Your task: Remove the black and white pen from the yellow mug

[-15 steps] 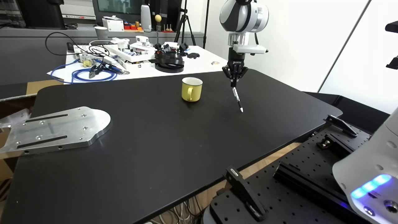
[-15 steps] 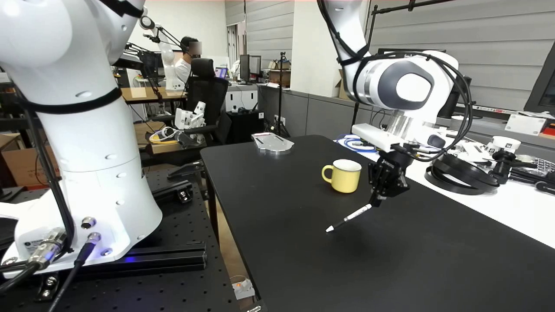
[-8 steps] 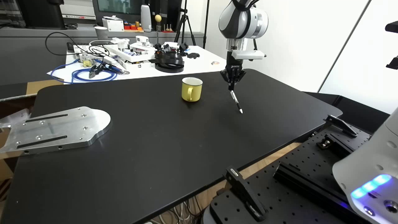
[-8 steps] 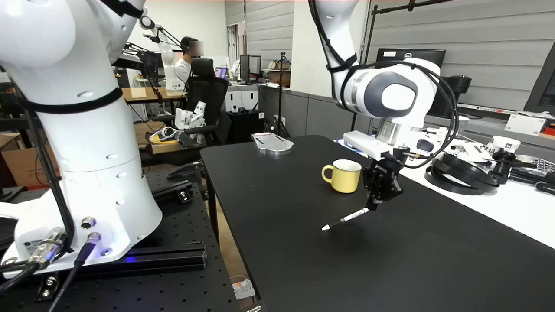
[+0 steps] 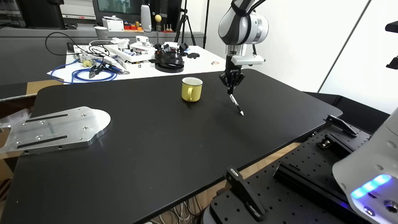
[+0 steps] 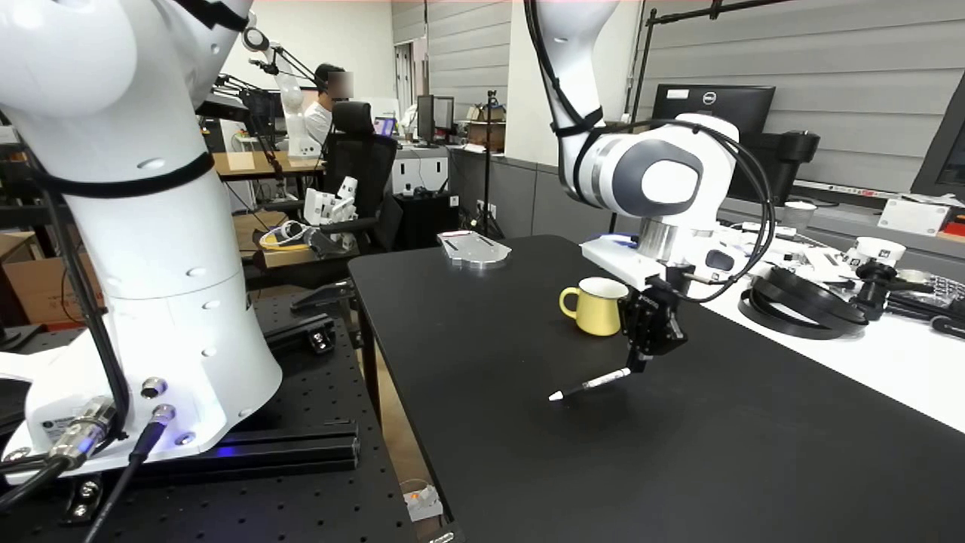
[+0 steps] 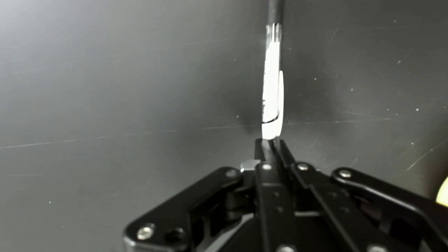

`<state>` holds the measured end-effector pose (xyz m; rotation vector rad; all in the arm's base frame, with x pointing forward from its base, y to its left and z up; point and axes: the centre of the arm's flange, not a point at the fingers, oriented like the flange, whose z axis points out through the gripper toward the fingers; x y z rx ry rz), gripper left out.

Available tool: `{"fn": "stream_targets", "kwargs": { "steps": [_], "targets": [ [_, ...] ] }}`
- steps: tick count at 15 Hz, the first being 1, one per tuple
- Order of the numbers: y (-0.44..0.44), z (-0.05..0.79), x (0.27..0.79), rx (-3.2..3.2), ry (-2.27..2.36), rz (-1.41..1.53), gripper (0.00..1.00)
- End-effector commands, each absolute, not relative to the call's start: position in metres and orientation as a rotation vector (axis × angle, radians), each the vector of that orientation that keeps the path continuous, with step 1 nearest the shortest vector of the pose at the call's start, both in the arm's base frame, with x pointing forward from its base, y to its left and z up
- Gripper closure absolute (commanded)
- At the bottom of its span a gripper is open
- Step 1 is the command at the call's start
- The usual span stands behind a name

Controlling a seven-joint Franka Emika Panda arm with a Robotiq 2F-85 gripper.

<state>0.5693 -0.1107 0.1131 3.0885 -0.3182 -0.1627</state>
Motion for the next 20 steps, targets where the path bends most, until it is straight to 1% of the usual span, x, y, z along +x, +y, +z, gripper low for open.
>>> {"fn": "stream_targets", "kwargs": {
  "steps": [1, 2, 3, 4, 5, 9, 14, 15, 19, 20],
  "targets": [
    [-0.108, 0.109, 0.561, 3.067, -0.341, -0.154, 0.99],
    [-0.108, 0.109, 0.560, 3.067, -0.343, -0.157, 0.99],
    [-0.109, 0.110, 0.561, 3.067, -0.349, -0.160, 0.69],
    [-0.109, 0.111, 0.561, 3.068, -0.353, -0.161, 0.68],
    [-0.109, 0.113, 0.563, 3.068, -0.357, -0.160, 0.62],
    [-0.110, 0.123, 0.567, 3.069, -0.369, -0.141, 0.34],
    [-0.111, 0.132, 0.568, 3.066, -0.375, -0.119, 0.02],
    [-0.111, 0.134, 0.568, 3.067, -0.377, -0.116, 0.00],
    [-0.102, 0.141, 0.564, 3.091, -0.314, -0.147, 0.00],
    [-0.111, 0.129, 0.572, 3.088, -0.329, -0.128, 0.00]
  ]
}}
